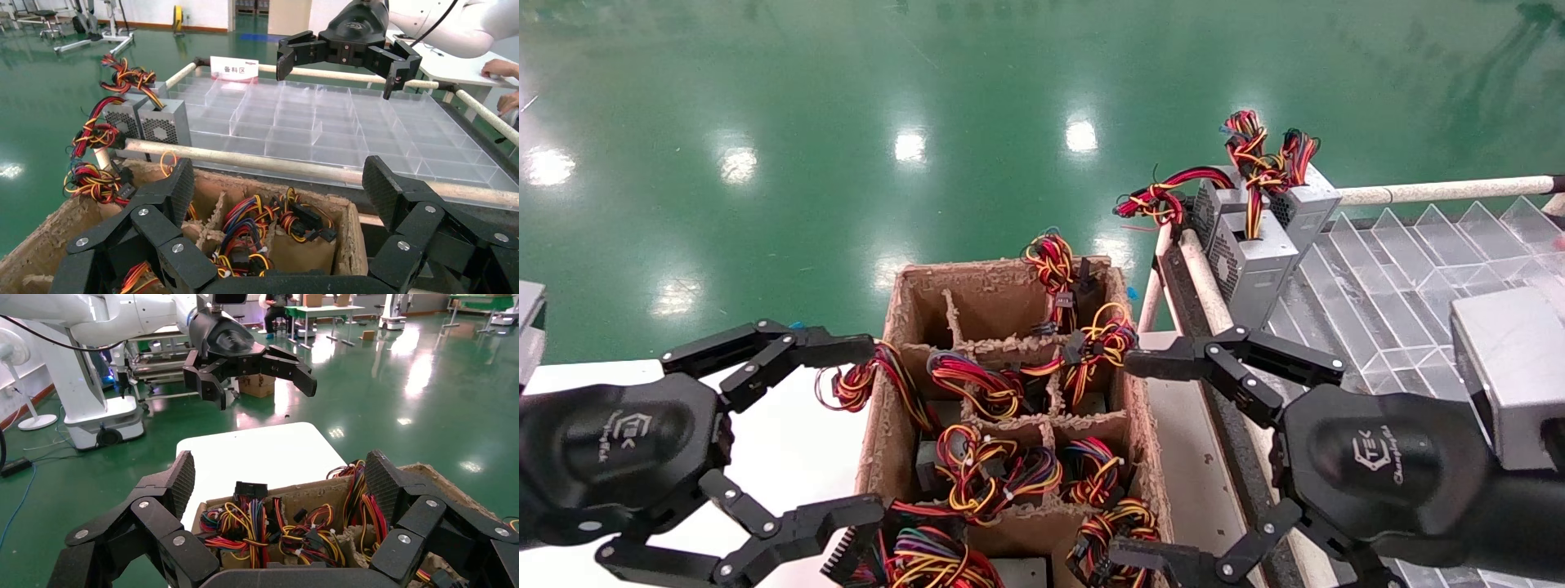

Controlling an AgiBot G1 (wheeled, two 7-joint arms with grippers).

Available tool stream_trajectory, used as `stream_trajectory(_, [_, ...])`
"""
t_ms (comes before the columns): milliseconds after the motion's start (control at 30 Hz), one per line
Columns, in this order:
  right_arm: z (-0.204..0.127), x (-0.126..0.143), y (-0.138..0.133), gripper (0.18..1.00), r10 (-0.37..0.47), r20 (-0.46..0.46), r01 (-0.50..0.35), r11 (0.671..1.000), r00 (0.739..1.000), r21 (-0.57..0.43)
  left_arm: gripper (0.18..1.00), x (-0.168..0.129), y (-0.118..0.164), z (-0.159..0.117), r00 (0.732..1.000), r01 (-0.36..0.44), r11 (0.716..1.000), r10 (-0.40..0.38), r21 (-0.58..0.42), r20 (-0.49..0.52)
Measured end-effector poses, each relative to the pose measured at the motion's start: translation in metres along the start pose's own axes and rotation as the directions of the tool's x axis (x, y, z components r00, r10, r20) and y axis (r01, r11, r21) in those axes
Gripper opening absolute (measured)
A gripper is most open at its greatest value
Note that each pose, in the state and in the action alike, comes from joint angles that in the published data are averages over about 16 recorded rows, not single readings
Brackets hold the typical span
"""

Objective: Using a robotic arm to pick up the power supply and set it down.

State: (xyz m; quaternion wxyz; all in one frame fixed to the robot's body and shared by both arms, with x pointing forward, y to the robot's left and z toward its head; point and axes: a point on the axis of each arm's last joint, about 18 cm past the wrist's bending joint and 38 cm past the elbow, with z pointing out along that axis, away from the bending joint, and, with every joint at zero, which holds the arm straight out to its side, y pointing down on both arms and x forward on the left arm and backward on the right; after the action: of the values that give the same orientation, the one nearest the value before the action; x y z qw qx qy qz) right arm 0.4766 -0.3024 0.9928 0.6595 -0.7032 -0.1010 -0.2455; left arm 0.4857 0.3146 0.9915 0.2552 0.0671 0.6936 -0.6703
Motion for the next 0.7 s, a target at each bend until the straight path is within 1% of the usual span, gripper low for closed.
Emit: stream_trajectory(700, [0.0000,0.0000,0.0000,1.000,0.000,0.000,0.000,1.000,1.000,0.000,1.001,0.0000,0.0000,0.0000,1.000,0.000,1.000,0.000,0.000,0.000])
